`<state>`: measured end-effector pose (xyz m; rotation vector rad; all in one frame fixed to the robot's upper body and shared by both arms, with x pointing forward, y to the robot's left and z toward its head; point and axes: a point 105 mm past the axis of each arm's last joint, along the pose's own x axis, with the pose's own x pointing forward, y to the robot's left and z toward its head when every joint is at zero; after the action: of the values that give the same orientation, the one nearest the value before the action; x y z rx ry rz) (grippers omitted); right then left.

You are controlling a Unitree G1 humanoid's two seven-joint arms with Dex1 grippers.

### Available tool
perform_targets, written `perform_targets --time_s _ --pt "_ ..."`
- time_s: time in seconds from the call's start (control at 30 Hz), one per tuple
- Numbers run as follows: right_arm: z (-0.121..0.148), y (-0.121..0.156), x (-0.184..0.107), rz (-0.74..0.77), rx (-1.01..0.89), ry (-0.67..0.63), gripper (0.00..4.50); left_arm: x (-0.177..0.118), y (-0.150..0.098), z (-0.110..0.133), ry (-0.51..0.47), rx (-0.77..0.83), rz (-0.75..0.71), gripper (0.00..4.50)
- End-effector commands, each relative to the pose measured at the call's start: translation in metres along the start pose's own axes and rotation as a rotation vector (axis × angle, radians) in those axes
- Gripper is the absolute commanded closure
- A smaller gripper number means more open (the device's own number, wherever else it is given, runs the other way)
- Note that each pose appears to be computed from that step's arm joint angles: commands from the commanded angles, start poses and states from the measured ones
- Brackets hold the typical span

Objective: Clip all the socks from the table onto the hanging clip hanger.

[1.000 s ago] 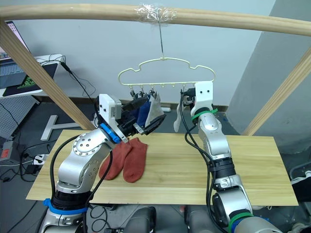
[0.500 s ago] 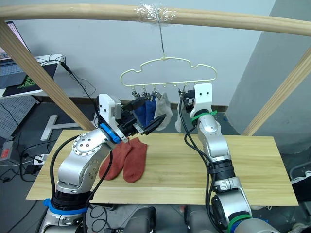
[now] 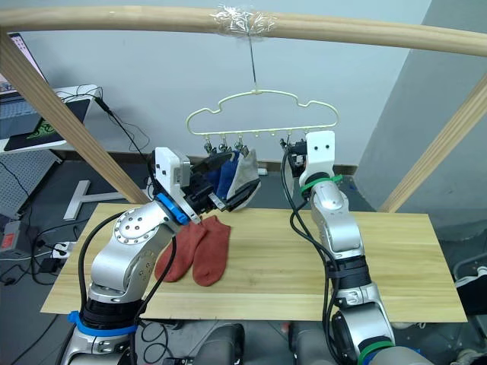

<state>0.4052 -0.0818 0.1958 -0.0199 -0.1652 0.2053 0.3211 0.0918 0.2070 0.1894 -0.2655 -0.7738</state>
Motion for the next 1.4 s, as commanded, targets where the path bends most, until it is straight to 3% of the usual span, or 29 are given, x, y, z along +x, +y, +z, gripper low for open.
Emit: perform_targets --time_s 0.03,0.6,1.0,1.4 --pt "0.023 0.006 -0.001 0.011 0.003 -0.072 1.57 -0.002 -0.001 0.017 -0.055 0.031 -0.002 0.00" --pt "0.027 0.021 0.004 0.074 0.060 -0.075 1.57 -0.002 0.001 0.018 -0.053 0.034 0.003 0.00" --pt "0.034 0.015 0.002 0.086 0.040 -0.117 1.57 -0.004 0.001 0.017 -0.046 0.033 0.005 0.00" --pt "0.028 -0.008 -0.026 0.017 0.014 -0.141 1.57 -0.004 0.000 0.016 -0.046 0.029 0.009 0.00"
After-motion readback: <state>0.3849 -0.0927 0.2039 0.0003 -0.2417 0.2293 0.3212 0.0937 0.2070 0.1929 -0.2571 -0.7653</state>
